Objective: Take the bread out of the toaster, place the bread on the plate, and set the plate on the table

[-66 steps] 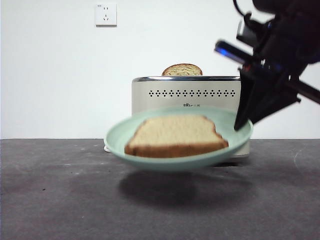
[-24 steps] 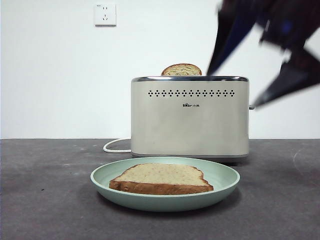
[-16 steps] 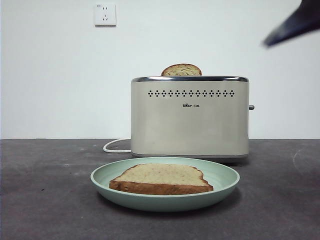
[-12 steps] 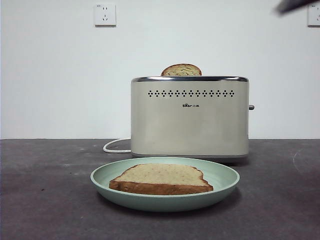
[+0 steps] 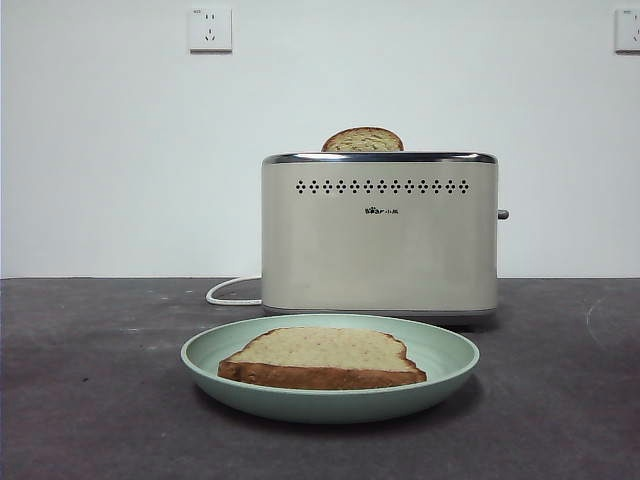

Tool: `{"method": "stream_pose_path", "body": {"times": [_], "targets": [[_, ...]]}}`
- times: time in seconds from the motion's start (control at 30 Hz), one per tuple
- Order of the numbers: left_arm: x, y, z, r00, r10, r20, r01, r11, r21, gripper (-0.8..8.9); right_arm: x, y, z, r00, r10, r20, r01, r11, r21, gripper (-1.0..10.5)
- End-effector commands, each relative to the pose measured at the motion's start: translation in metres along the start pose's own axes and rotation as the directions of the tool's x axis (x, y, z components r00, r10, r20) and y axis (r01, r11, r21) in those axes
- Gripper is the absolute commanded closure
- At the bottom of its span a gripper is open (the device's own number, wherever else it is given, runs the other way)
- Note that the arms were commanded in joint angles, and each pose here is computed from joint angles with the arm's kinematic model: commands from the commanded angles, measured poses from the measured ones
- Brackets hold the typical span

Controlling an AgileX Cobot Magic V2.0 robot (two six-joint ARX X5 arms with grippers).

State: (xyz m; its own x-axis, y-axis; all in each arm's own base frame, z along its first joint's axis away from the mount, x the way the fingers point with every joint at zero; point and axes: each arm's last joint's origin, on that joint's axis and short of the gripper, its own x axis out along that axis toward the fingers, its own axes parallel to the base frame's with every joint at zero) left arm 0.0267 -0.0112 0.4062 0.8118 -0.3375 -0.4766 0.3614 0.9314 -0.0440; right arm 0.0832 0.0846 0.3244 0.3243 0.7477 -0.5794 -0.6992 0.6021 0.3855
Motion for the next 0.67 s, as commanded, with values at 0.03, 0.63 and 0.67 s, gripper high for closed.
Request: {"method": "stream_pose_path", "body": {"times": [0.03, 0.63, 0.67], "targets": [[-0.0005, 0.0001, -0.0008, 1.000, 0.001, 0.004, -0.001, 1.000, 0.009, 8.22, 0.0011, -0.0004, -0.0005, 1.000, 0.000, -0.002, 0.000, 1.000, -0.007, 9.6], [-0.0004, 0.0003, -0.0033, 1.000, 0.004, -0.023, -0.004, 1.000, 0.010, 8.17, -0.0012, 0.0001, -0.0015, 1.000, -0.004, 0.007, 0.004, 1.000, 0.000, 9.5], [-0.0004, 0.0003, -0.0033, 1.000, 0.004, -0.023, -0.004, 1.000, 0.010, 8.17, -0.0012, 0.0001, -0.0015, 1.000, -0.004, 0.007, 0.004, 1.000, 0.000, 9.5]]}}
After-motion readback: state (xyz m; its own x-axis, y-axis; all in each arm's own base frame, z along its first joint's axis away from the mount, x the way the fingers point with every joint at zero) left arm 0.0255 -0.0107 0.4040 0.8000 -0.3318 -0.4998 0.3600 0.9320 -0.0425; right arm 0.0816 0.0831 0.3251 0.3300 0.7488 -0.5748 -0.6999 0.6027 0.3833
